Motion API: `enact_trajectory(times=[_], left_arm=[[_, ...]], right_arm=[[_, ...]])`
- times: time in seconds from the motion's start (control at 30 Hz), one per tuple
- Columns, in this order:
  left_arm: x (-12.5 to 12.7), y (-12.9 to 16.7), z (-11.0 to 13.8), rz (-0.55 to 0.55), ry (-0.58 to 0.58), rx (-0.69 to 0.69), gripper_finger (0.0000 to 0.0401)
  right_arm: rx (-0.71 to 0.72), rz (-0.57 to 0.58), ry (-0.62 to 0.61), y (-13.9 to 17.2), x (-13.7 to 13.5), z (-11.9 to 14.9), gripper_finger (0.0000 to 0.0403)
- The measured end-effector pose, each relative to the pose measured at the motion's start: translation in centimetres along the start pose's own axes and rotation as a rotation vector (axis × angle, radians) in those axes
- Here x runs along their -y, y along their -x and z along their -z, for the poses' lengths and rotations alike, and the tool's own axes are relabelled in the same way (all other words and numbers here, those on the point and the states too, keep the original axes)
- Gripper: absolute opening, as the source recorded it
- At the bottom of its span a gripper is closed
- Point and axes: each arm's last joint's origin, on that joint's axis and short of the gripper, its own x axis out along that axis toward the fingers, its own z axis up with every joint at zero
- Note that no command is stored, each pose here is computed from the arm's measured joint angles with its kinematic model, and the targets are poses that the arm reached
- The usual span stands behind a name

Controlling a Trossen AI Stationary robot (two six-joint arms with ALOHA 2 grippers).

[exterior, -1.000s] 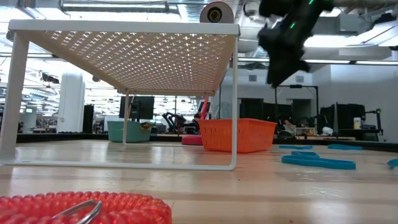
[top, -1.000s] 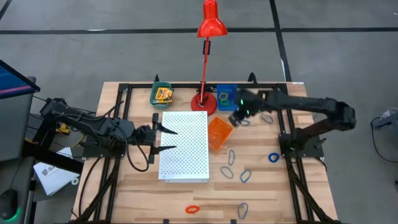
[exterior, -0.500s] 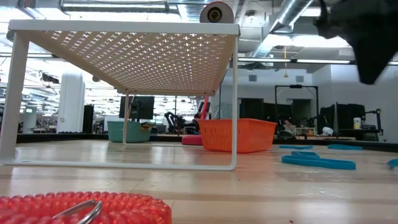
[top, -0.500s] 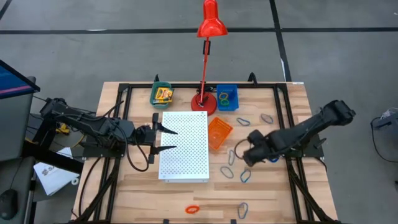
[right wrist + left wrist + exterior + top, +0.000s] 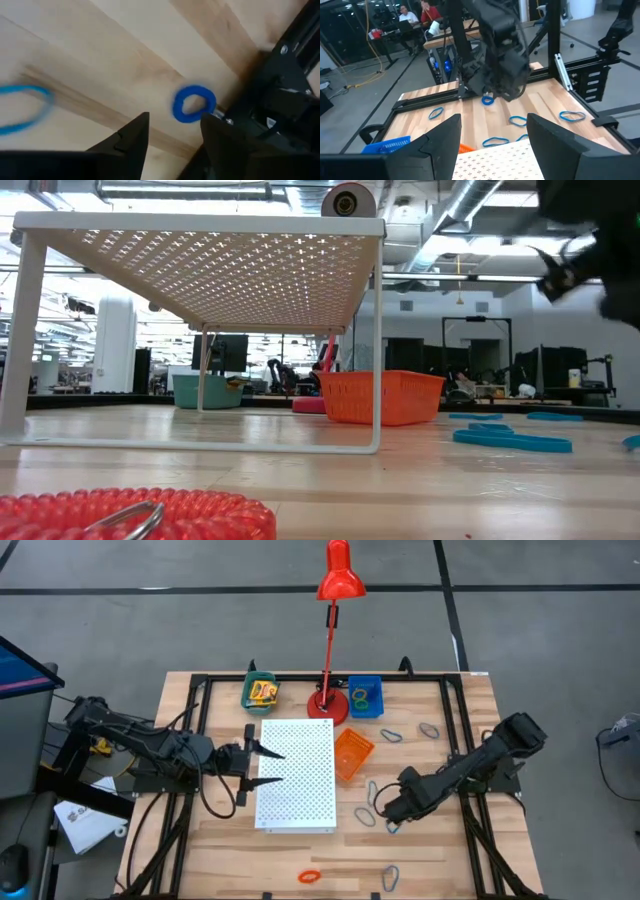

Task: Pick & Place Office Desk Supplies
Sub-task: Put the blue spring keychain into the blue bin

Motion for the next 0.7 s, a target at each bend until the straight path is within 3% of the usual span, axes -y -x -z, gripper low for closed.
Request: enact_trajectory(times=[0.17, 0.4, 0.6, 0.7], left_arm=[[0.4, 0.2, -0.3, 0.018, -0.004, 0.022, 0.0218], [0.5, 0.2, -0.4, 0.022, -0.002, 0.034, 0.0218], [0.5, 0.2, -0.5, 0.019, 0.003, 0.049, 0.0218], [0.5, 0.2, -0.6, 0.018, 0.005, 0.056, 0.0218]], right_arm=[[-0.066, 0.034, 0.035, -2.7, 0.6, 0.9, 0.0184], [-0.025, -0.133, 0.004, -4.2, 2.0, 2.2, 0.017], [-0.01, -0.132, -0.011, -6.1, 3.5, 2.9, 0.0164], [0.0, -0.184, -0.009, -6.8, 3.5, 2.8, 0.0165]])
